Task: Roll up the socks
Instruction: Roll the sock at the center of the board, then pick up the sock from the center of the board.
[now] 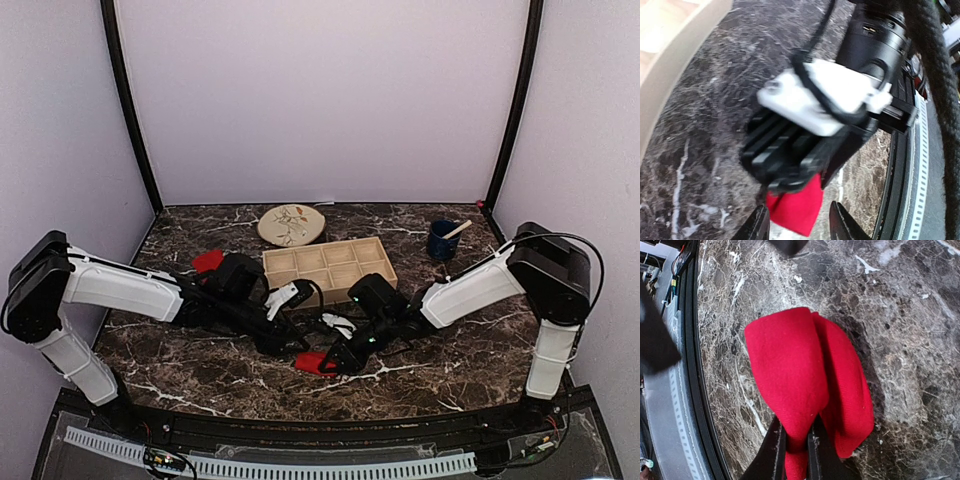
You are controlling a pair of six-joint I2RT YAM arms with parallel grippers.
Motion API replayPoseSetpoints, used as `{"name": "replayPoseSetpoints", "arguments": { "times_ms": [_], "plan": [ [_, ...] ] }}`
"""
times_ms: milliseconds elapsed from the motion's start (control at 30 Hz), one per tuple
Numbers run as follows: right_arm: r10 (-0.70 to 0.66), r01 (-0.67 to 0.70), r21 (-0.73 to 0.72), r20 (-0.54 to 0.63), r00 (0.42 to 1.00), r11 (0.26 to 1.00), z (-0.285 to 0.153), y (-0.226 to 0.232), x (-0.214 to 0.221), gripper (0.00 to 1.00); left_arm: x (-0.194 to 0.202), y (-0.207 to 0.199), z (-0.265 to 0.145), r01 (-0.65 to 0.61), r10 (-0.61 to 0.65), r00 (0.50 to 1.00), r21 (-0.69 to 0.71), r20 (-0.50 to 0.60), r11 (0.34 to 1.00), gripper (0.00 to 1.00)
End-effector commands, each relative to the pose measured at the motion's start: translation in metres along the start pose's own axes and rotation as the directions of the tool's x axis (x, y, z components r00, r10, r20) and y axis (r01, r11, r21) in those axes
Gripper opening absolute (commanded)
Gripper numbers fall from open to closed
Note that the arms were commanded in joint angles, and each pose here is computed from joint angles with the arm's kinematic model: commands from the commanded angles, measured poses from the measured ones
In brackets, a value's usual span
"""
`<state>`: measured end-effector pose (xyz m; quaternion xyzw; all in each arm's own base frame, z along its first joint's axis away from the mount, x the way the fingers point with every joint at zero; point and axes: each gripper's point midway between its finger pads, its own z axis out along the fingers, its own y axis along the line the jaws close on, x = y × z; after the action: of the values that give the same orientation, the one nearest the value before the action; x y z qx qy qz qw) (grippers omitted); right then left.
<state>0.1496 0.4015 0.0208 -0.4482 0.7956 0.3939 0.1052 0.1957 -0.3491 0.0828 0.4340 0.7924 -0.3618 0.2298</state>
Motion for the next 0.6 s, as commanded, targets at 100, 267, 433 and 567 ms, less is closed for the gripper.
{"name": "replayPoseSetpoints", "arguments": {
  "times_ms": [100, 267, 433, 567],
  "plan": [
    [0.164, -0.165, 0.014, -0.194, 0.967, 0.986, 0.007, -0.013, 0.064, 0.0, 0.014, -0.009, 0.009, -0.087, 0.087, 0.994, -0.004, -0.059, 0.996, 0.43],
    [0.176, -0.181, -0.005, -0.2, 0.964, 0.984, 0.007, -0.012, 0.066, 0.0, 0.021, -0.007, 0.015, -0.119, 0.117, 0.988, -0.009, -0.1, 0.993, 0.44],
    [0.187, -0.194, -0.016, -0.21, 0.96, 0.981, 0.008, -0.012, 0.069, 0.0, 0.031, -0.009, 0.025, -0.17, 0.168, 0.972, 0.001, -0.165, 0.985, 0.44],
    [0.191, -0.2, -0.02, -0.215, 0.958, 0.98, 0.008, -0.014, 0.07, 0.0, 0.034, -0.014, 0.028, -0.204, 0.203, 0.962, 0.017, -0.183, 0.979, 0.45]
  ]
}}
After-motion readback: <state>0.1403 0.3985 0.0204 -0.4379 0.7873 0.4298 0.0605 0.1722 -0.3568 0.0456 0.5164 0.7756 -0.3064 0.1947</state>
